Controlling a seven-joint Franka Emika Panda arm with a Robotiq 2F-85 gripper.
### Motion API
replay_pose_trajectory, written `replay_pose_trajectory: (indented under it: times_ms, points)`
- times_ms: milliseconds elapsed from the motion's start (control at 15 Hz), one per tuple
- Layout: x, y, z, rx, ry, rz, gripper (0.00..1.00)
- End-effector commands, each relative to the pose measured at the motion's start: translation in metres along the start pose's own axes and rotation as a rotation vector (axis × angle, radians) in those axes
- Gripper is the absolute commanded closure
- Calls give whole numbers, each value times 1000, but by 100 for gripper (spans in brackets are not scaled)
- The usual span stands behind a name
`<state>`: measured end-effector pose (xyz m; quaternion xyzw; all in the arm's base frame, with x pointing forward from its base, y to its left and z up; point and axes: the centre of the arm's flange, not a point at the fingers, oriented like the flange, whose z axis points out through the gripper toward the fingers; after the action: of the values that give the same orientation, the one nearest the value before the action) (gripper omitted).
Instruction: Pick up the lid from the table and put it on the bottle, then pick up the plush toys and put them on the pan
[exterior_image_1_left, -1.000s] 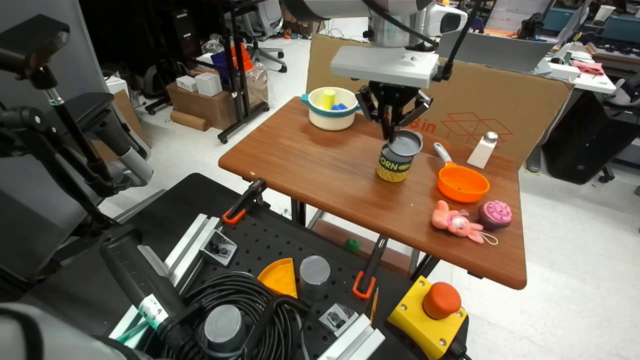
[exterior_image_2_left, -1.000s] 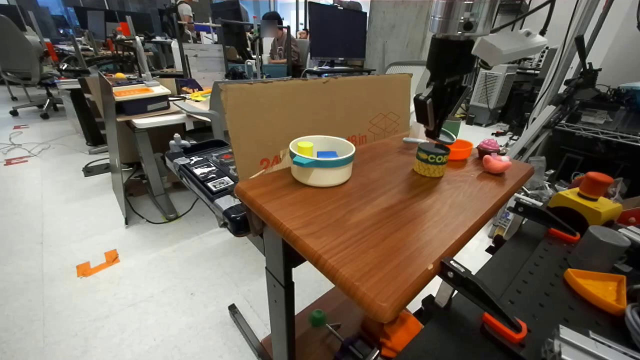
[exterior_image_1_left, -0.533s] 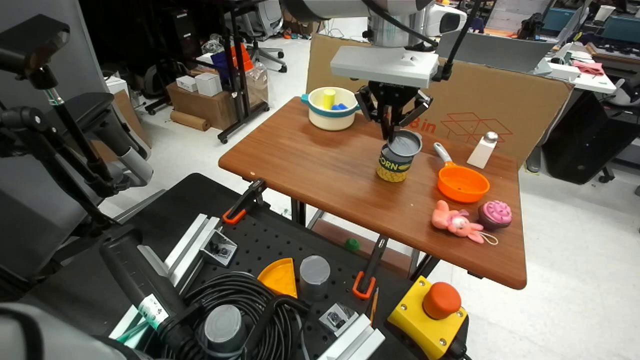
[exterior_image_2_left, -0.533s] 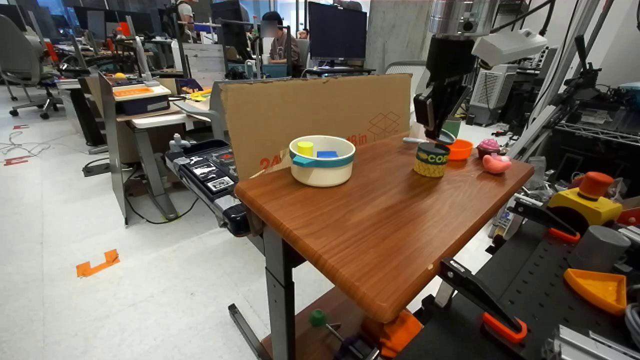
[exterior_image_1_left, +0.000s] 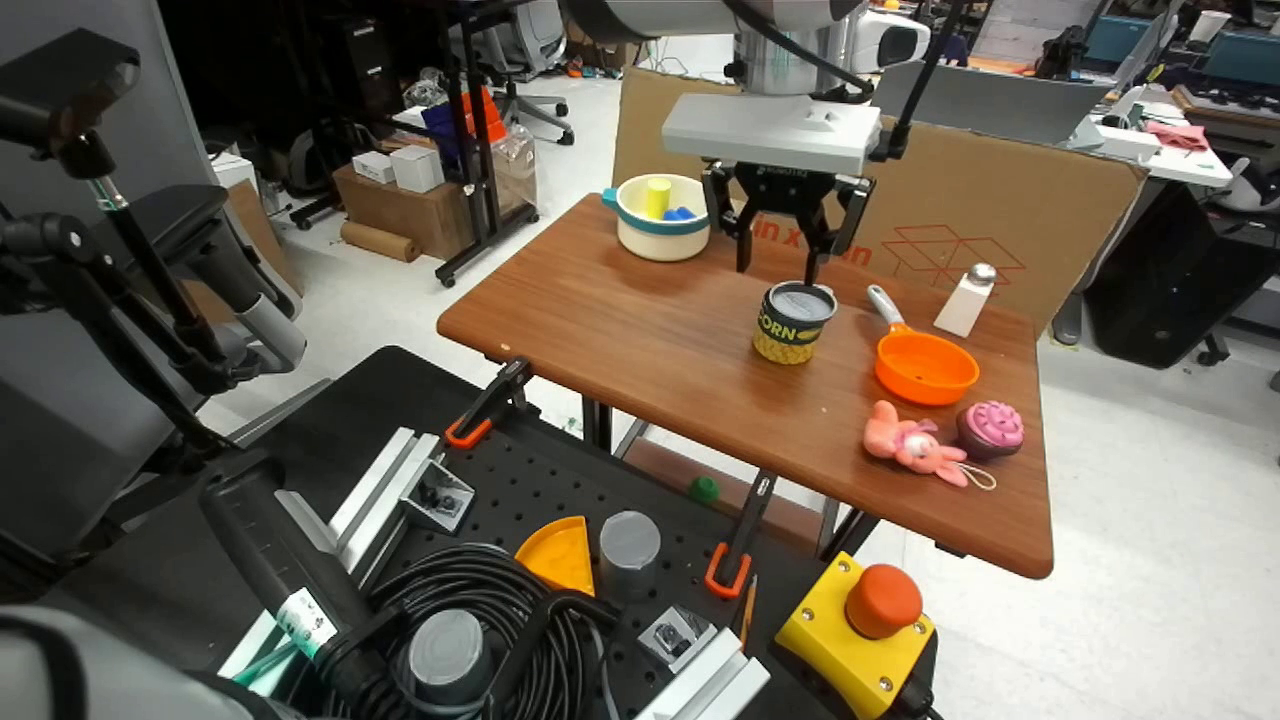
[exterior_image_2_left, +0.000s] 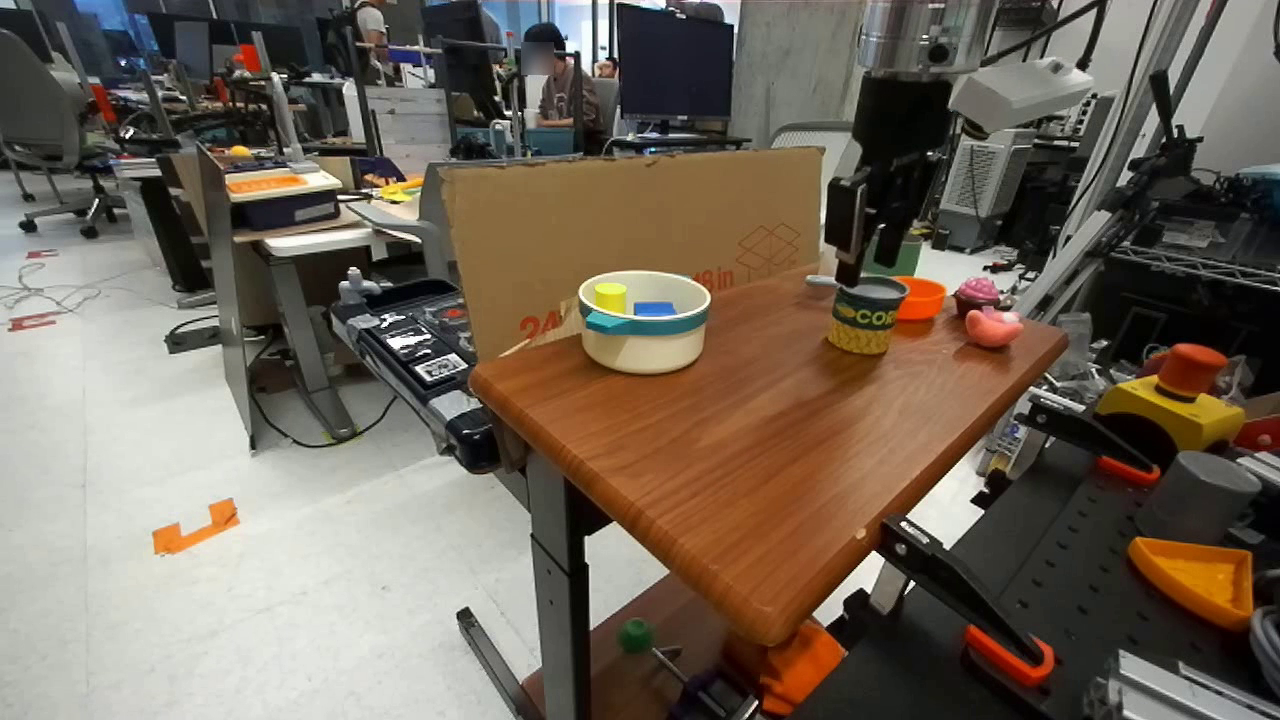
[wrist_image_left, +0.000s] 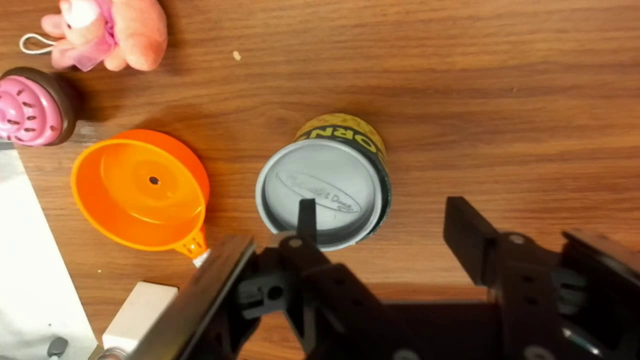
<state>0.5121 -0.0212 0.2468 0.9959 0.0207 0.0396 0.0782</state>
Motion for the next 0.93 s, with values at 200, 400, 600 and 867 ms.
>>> replay_pose_trajectory:
  times_ms: [200, 400, 600, 867]
  points:
    - [1, 3, -3, 7, -8, -14, 0]
    - [0, 6, -6, 8, 2, 0, 0]
    - [-1, 12, -11, 18, 14, 19, 0]
    - [1, 30, -22, 39, 30, 88, 0]
